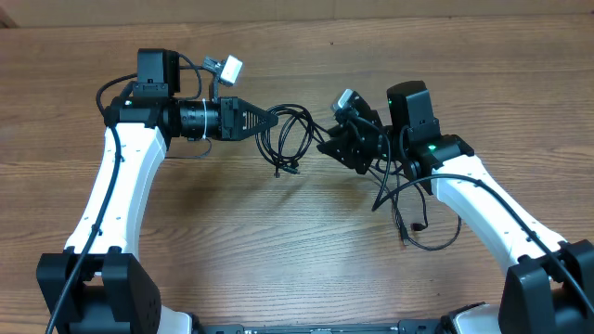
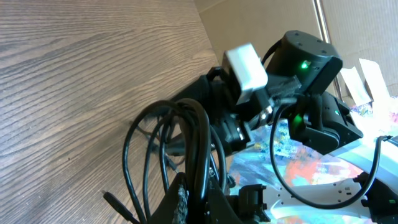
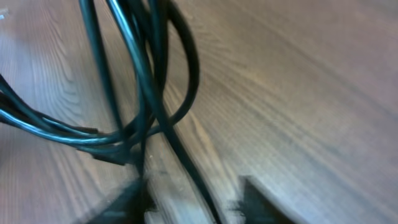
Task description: Untangle cables
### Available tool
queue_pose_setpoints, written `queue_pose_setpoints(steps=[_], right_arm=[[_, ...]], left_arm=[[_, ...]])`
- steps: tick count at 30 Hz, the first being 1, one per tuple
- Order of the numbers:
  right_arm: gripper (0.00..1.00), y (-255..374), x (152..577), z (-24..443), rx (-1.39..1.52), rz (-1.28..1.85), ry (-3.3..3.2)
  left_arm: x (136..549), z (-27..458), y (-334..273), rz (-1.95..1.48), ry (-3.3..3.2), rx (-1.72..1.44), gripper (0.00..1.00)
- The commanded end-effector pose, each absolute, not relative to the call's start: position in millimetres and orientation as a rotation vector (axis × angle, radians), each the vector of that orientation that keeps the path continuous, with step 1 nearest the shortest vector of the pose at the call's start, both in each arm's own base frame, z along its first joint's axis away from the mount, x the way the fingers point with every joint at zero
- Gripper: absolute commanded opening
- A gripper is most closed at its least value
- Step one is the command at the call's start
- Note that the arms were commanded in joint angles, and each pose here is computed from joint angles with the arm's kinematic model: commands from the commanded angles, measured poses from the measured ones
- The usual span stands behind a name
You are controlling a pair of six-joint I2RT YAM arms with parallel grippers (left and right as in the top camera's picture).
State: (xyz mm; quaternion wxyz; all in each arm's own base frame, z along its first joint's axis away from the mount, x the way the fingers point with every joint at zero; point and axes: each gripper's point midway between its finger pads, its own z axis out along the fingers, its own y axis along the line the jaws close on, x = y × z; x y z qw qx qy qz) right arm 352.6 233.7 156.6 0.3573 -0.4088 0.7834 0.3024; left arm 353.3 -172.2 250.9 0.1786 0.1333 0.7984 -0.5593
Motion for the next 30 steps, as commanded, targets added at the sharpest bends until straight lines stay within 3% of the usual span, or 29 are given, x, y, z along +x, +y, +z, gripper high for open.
queue_pose_setpoints(steps=[1, 2, 11, 15, 17, 20, 25, 28, 30], right_arm=[[0.09, 236, 351, 158, -1.058, 0.796, 2.023], [0.04, 242, 346, 163, -1.075, 0.851, 1.991], [0.04, 258, 315, 176, -1.117, 1.115, 1.93], [0.04, 264, 300, 191, -1.015, 1.351, 1.97], [0.04, 267, 292, 204, -0.939, 1.512, 1.991], [0.04, 268, 284, 219, -0.82, 1.713, 2.048], [0.04, 267, 286, 223, -0.682, 1.802, 2.138], [0.04, 261, 296, 225, -0.601, 1.808, 2.162], [0.04, 252, 310, 221, -0.441, 1.791, 2.235]], left_arm=[[353, 262, -175, -1.62, 2.201, 0.425, 0.04], [355, 260, -174, -1.603, 2.206, 0.425, 0.04], [357, 261, -185, -1.569, 2.183, 0.491, 0.04], [370, 234, -180, -1.347, 2.312, 0.441, 0.05], [374, 223, -178, -1.256, 2.38, 0.395, 0.14], [378, 212, -180, -1.153, 2.439, 0.361, 0.43], [383, 199, -180, -1.017, 2.501, 0.311, 0.69], [384, 196, -179, -0.976, 2.516, 0.302, 0.72], [390, 193, -173, -0.921, 2.525, 0.259, 0.56]])
